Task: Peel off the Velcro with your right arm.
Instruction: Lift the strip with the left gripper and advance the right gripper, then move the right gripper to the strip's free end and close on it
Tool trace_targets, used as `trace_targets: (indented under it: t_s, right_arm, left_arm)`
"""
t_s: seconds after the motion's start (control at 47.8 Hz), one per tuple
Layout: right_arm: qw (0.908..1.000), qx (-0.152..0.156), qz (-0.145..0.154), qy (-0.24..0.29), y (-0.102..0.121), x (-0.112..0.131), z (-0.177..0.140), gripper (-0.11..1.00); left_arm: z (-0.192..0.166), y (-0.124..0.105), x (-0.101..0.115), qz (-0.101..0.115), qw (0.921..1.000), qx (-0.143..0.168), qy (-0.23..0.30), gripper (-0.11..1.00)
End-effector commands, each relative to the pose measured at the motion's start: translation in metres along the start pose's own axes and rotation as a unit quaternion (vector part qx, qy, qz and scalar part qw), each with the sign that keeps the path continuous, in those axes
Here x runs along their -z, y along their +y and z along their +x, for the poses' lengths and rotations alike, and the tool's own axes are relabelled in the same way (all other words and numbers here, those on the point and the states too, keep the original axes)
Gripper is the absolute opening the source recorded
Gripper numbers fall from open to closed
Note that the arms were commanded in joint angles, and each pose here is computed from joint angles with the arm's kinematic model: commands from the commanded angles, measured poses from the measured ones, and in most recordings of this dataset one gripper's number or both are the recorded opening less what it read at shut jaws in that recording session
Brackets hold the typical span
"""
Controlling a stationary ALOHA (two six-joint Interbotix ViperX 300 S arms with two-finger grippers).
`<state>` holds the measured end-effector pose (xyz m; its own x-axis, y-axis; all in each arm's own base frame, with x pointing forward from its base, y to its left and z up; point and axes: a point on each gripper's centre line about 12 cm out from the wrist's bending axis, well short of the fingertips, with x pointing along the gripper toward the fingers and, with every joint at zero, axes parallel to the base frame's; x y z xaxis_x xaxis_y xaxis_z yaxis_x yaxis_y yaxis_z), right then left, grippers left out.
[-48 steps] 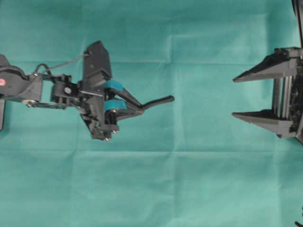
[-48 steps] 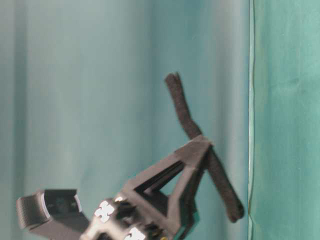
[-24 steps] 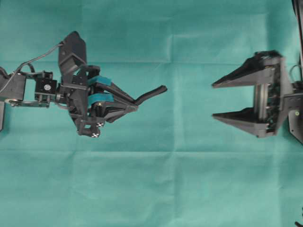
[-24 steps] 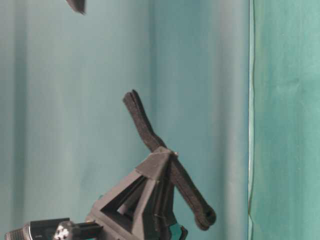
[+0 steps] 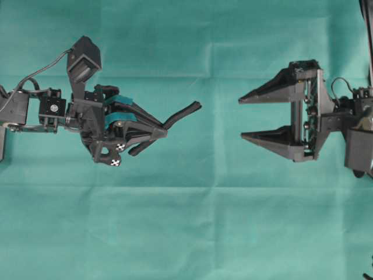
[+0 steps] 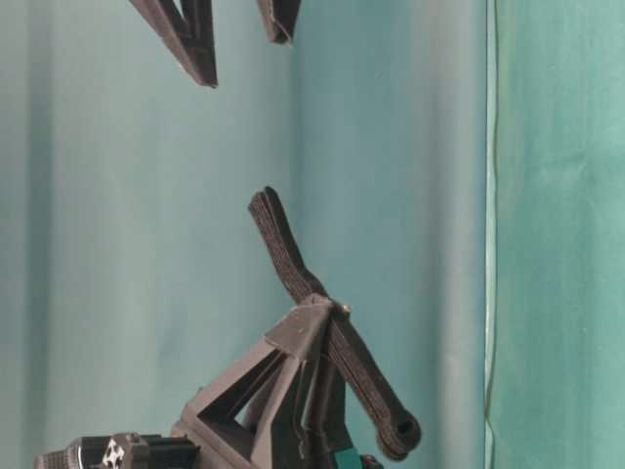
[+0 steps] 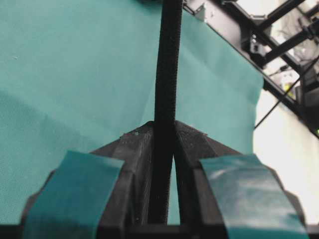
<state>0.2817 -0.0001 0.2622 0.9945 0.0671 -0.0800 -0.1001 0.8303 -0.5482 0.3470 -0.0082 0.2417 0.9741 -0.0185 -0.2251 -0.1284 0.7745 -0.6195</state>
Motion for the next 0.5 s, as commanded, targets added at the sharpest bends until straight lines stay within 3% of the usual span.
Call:
trace_targets:
  t_s: [0.0,0.481]
  right_arm:
    - [0.9999,0.01,0.0,-0.012,-0.007,-0.008,0.004,0.73]
    - [1.0,0.003,0.004,-0.008,-0.005,0.0,0.028,0.73]
  left_arm:
    - [-0.002,-0.008,-0.007,0.0,0.9998,0.013,-0.013,0.1]
    - [-0.002,-0.007,-0.006,0.0,0.9998,0.015,-0.016,0.1]
